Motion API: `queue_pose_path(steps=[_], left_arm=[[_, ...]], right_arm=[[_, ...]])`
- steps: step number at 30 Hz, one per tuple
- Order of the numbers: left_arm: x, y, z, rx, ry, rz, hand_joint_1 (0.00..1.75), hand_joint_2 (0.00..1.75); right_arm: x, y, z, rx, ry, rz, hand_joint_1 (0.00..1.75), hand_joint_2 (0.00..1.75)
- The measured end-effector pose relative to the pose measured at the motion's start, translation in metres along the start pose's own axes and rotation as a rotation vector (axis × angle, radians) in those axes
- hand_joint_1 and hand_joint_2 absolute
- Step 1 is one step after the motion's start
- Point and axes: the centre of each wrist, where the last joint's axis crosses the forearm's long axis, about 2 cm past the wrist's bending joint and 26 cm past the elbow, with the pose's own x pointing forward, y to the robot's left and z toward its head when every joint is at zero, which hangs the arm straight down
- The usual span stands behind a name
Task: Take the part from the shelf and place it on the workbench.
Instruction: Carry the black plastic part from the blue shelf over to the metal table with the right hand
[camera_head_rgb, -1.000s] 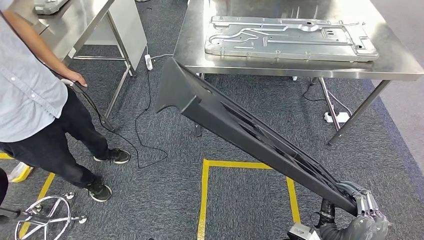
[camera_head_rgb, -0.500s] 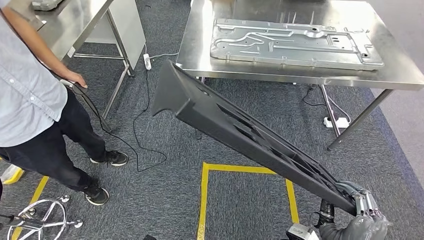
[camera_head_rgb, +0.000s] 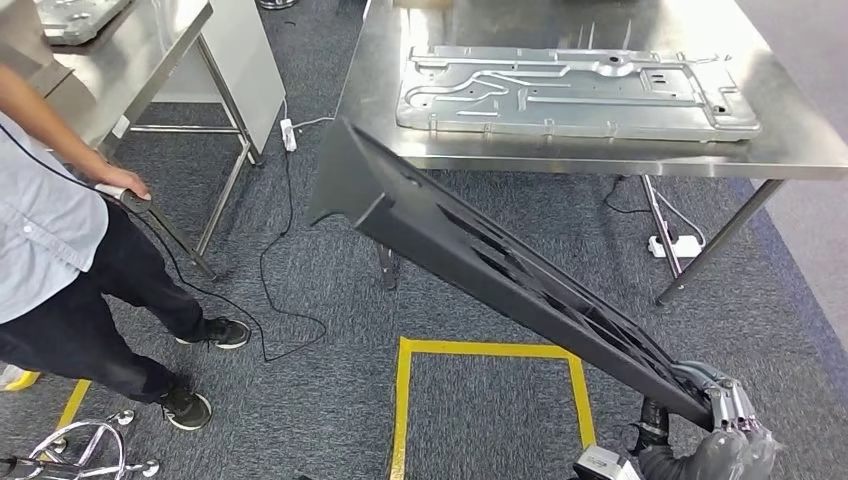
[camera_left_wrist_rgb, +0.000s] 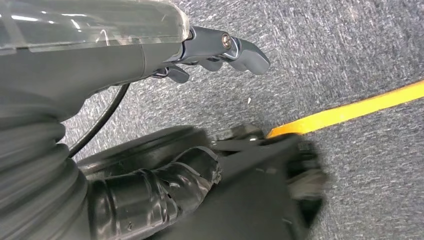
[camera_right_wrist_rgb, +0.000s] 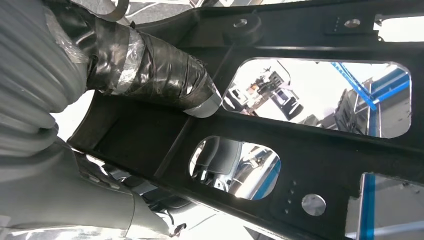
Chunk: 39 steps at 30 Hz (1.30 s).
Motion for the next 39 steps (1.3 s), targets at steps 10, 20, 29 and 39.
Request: queue_pose_path(steps=[10,20,29,39], left_arm=[[-0.001,0.0006,0.0002,0.001,0.002,0.001,0.0,1.75],[-0.0005,-0.0005,0.0003,-0.002,0.001,0.0,0.0,1.75],[0.0009,-0.0004,-0.0003,-0.004,-0.002,-0.001,0.0,1.75],[-0.0004,0.0006,-0.0001,-0.013,0.0,-0.006,0.0,1.75]], right_arm=[[0.0002,-0.0001,-0.0013,-0.005,-0.006,-0.002,1.75,1.75],[-0.0005,-0.0001,-0.0014,-0.004,-0.008,-0.001,1.75,1.75],[-0.0007,0.0001,-0.0022,-0.005,-0.01,-0.001,1.75,1.75],[-0.0011,0.0009,-0.0048,-0.008,-0.01,0.001,1.75,1.75]])
